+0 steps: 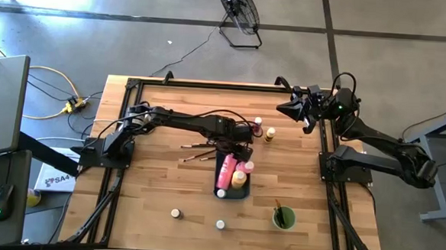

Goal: Pick & Place Paint Supplies
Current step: Adjust the large pink paint bottle in the blue bin

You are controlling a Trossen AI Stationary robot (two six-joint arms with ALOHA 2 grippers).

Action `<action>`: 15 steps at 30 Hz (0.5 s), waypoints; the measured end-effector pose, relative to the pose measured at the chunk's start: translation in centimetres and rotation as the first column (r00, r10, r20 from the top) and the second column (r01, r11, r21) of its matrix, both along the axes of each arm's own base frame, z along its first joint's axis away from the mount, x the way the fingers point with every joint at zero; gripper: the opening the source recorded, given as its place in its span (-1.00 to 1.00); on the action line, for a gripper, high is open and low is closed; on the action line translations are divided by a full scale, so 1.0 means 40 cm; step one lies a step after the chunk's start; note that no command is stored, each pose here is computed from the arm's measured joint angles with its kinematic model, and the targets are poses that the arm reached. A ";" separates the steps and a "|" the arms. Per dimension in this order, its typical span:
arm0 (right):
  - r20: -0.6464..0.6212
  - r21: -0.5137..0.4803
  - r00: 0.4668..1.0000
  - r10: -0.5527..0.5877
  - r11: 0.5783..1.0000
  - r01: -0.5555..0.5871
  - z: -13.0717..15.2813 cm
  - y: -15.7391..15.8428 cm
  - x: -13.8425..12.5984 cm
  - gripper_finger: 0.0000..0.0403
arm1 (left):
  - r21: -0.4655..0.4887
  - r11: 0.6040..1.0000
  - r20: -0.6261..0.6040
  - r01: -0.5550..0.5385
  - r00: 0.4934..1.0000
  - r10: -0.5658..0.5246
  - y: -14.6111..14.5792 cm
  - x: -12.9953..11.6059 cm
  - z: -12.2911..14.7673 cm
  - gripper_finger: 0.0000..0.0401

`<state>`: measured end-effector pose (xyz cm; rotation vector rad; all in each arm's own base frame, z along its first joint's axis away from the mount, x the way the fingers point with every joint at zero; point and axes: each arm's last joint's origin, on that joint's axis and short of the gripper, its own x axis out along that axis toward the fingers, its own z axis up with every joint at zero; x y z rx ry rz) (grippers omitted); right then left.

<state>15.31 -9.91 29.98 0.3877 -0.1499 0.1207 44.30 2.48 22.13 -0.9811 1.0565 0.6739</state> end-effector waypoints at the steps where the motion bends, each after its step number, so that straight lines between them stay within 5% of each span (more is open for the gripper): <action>1: 0.000 0.000 1.000 0.000 1.000 0.000 0.000 0.000 0.000 -0.99 | 0.002 1.000 -0.001 -0.001 1.000 0.001 0.000 0.000 0.000 -0.21; 7: 0.000 0.000 1.000 0.002 1.000 -0.002 0.000 0.000 0.000 -0.99 | 0.005 1.000 -0.003 -0.001 1.000 0.001 0.001 0.000 -0.001 -0.42; 15: 0.000 0.000 1.000 0.002 1.000 -0.002 0.000 0.000 0.000 -0.99 | -0.004 1.000 -0.001 0.005 1.000 -0.005 0.000 0.000 -0.001 -0.36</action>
